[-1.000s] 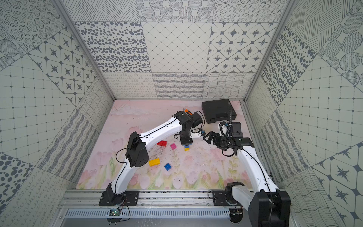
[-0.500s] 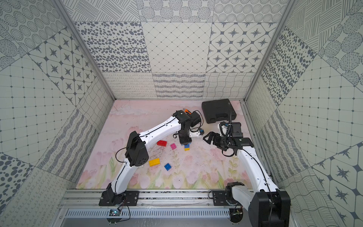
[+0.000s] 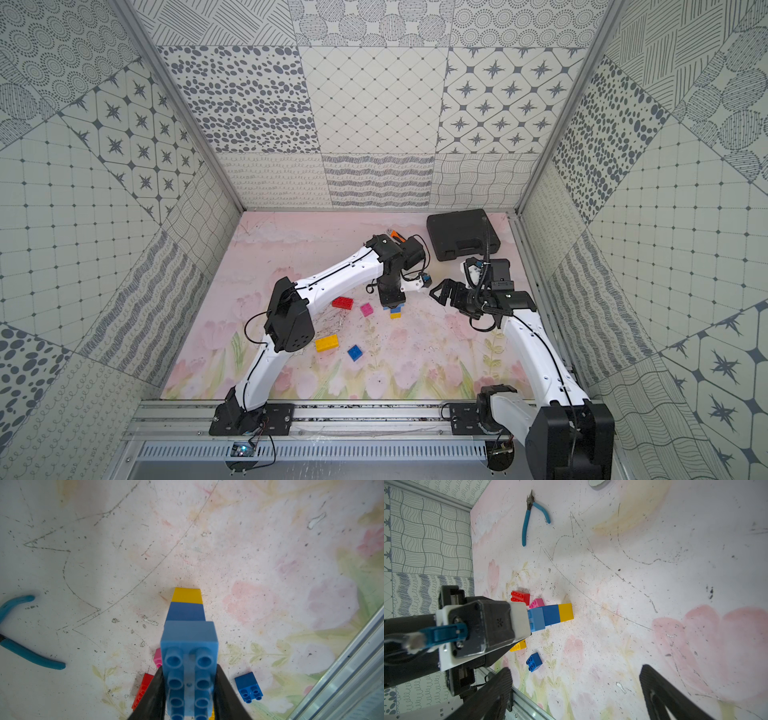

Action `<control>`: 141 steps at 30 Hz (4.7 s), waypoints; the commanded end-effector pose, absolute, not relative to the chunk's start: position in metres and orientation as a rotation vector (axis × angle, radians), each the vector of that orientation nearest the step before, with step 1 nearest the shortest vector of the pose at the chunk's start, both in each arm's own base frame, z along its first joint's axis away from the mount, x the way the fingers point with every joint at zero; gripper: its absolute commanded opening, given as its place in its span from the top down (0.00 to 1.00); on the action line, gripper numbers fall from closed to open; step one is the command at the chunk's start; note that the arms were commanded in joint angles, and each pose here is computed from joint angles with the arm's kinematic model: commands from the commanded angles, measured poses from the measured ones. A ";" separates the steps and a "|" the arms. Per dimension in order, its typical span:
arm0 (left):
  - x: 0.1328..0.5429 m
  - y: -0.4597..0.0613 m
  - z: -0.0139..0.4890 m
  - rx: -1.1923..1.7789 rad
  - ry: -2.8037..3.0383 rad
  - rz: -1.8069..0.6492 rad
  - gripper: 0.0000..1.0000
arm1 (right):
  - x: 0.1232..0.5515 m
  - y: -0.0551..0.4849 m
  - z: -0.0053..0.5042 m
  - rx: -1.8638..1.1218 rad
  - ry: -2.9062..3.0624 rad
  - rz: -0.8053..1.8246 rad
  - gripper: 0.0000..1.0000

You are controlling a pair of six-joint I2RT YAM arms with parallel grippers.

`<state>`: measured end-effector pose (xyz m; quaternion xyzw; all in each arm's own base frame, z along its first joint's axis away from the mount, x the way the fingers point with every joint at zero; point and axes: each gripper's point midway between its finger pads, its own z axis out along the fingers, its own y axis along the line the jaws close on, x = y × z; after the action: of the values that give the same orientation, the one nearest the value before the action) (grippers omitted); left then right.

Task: Assemble a spoon with lego
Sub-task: Assemble the lego brick with the lego brick.

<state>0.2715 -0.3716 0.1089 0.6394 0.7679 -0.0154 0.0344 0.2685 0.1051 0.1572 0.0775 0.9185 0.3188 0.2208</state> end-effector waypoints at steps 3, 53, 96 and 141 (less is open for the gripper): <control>0.266 -0.373 0.102 1.978 2.389 -0.090 0.81 | 0.271 0.103 0.160 0.180 2.510 0.862 0.02; 0.275 -0.370 0.099 1.969 2.384 -0.059 0.82 | 0.273 0.103 0.161 0.182 2.505 0.860 0.02; 0.258 -0.356 0.099 1.759 2.621 -0.003 0.83 | 0.274 0.105 0.163 0.178 2.490 0.881 0.02; 0.251 -0.357 0.086 1.691 2.613 0.023 0.85 | 0.271 0.103 0.163 0.173 2.489 0.858 0.02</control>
<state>0.2733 -0.3731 0.1031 0.5444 0.8353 0.0035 0.0768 0.2680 0.1046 0.1598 0.0720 0.9169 0.3176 0.2306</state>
